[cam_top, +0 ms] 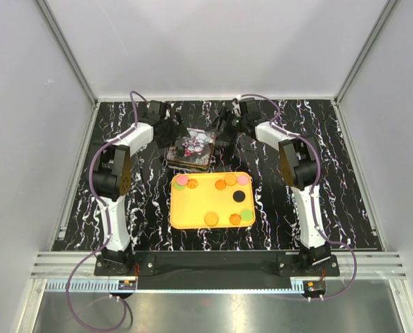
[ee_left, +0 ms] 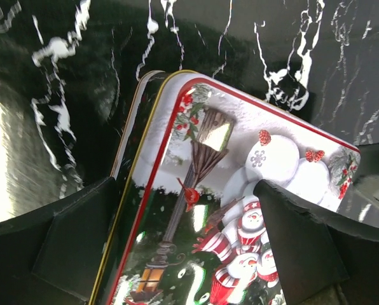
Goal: Pack the cookies
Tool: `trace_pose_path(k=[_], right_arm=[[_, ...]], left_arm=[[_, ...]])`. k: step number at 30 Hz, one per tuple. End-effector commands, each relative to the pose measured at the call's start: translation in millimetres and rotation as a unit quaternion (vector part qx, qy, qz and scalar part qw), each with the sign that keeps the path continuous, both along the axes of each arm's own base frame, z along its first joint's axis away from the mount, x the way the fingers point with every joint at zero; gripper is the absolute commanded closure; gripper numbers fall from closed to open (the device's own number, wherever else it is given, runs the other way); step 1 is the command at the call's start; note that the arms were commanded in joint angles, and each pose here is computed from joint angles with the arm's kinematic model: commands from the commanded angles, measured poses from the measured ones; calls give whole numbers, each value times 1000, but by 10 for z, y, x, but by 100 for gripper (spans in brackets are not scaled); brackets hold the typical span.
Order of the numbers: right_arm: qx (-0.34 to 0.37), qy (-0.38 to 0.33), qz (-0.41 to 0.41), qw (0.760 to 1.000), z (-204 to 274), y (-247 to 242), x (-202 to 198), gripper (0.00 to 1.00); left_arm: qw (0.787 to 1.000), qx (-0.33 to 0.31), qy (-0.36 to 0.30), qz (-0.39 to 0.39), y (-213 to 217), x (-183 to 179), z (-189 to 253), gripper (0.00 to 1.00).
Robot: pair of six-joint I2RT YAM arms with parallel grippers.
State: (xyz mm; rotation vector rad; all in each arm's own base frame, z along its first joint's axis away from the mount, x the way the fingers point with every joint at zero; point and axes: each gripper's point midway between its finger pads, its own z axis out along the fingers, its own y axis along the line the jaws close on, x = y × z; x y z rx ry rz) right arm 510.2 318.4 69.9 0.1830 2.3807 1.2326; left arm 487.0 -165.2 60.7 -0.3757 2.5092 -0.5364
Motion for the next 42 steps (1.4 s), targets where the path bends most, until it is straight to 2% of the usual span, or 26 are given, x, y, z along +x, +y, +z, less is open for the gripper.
trace_pose_path(k=[1,8,14,18,19,24,28,29,30,32,33,35,36,37,38,39,40,42], right_arm=[[4,-41,14,999,359,38,113,19],[-6,-86,-1,996,933,-194,282,14],[-29,-114,-15,993,1233,-423,182,12],[-21,-145,-30,989,1580,-620,91,7],[-22,-147,-31,988,1604,-653,71,1],[-19,-163,-50,985,1845,-909,-69,0],[-33,-174,-75,981,1956,-1154,-175,0],[-41,-168,-85,981,1891,-1215,-209,0],[-43,-177,-95,979,2019,-1283,-280,0],[-71,-168,-118,976,1950,-1452,-362,0],[-81,-179,-127,972,2064,-1518,-446,0],[-123,-168,-148,967,1991,-1676,-568,0],[-129,-180,-157,963,2111,-1733,-665,0],[-146,-171,-171,959,1995,-1821,-717,0],[-143,-185,-179,956,2130,-1859,-833,0],[-144,-189,-181,954,2139,-1880,-906,0],[-152,-175,-182,956,1967,-1908,-1009,0],[-152,-194,-193,950,2057,-1978,-1199,0]], left_arm=[[999,-25,21,33,-135,-177,-52,4],[996,-55,5,64,-255,-161,39,4],[997,-55,-14,42,-361,-123,211,3],[998,-40,-40,29,-273,-65,427,1],[998,-35,-51,20,-246,-50,507,1],[997,-7,-77,25,43,4,849,1],[994,9,-110,15,170,-96,1237,1],[994,11,-111,12,185,-162,1280,1],[992,8,-129,10,201,-233,1472,1],[992,9,-129,1,217,-398,1518,1],[989,3,-149,-5,206,-526,1719,1],[989,10,-148,-18,209,-767,1676,1],[984,11,-175,-27,222,-920,1867,1],[985,16,-166,-35,240,-1057,1779,1],[985,20,-169,-42,239,-1158,1790,1],[980,22,-190,-47,269,-1302,1926,1],[981,27,-182,-57,279,-1432,1829,1],[975,29,-208,-68,306,-1669,1984,1]])
